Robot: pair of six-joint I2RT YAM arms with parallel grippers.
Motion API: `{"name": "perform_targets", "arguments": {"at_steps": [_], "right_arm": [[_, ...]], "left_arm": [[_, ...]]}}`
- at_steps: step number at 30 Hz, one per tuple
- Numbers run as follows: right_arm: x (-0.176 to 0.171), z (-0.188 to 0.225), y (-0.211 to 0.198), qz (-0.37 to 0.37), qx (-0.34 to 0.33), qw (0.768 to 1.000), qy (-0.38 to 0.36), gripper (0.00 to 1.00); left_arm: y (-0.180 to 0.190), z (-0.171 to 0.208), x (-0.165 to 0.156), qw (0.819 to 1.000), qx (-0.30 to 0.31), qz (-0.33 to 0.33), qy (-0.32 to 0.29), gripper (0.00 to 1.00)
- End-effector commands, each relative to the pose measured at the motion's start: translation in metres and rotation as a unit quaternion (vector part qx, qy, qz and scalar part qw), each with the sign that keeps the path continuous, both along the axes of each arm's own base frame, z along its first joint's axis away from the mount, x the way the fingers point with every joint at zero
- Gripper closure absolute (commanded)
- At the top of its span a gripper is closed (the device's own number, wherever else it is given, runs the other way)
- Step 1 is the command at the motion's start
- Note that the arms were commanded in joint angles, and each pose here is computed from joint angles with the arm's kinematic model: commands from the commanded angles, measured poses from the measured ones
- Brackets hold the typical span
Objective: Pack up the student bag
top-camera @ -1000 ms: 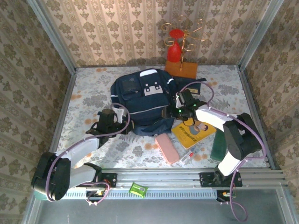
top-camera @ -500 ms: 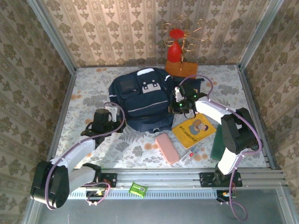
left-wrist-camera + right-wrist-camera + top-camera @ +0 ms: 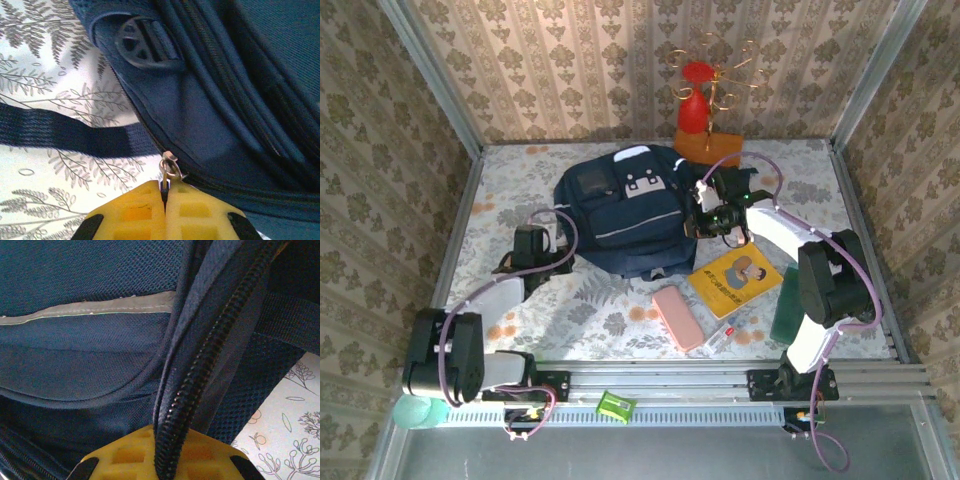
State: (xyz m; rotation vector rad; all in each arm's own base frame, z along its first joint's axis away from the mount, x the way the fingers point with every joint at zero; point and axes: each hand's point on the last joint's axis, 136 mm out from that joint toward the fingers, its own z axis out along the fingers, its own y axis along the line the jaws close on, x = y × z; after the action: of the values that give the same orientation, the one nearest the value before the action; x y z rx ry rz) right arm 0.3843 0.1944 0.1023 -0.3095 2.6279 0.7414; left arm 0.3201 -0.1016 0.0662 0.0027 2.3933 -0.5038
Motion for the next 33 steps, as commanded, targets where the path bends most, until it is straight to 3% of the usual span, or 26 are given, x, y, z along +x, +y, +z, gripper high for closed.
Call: {"name": "perform_targets", "arguments": {"at_steps": [1,12,17,21,26,29,33], "right_arm": [[0.013,0.017,-0.005,0.023,0.005,0.999,-0.035,1.0],[0.009,0.017,-0.013,0.05,-0.009,0.998,-0.038,1.0],[0.022,0.014,-0.018,0.011,-0.015,0.999,-0.036,1.0],[0.036,0.022,0.011,-0.003,0.044,0.999,-0.028,0.86],[0.048,0.013,0.043,0.011,0.016,1.0,-0.022,0.8],[0.066,0.01,0.046,-0.009,0.008,1.0,-0.026,0.67],[0.084,0.01,0.02,-0.06,-0.055,0.996,-0.029,0.47]], "left_arm": [[0.032,0.008,0.031,0.997,0.031,0.066,-0.028,1.0],[0.043,0.01,0.074,0.996,-0.014,0.088,-0.028,1.0],[0.02,0.024,0.067,0.996,-0.069,0.042,-0.044,1.0],[-0.002,0.032,0.04,0.995,-0.087,0.016,-0.054,1.0],[-0.009,0.039,0.005,0.995,-0.078,0.012,-0.06,1.0],[-0.016,0.042,-0.013,0.996,-0.073,-0.006,-0.059,1.0],[-0.027,0.039,-0.025,0.996,-0.074,-0.027,-0.05,1.0]]}}
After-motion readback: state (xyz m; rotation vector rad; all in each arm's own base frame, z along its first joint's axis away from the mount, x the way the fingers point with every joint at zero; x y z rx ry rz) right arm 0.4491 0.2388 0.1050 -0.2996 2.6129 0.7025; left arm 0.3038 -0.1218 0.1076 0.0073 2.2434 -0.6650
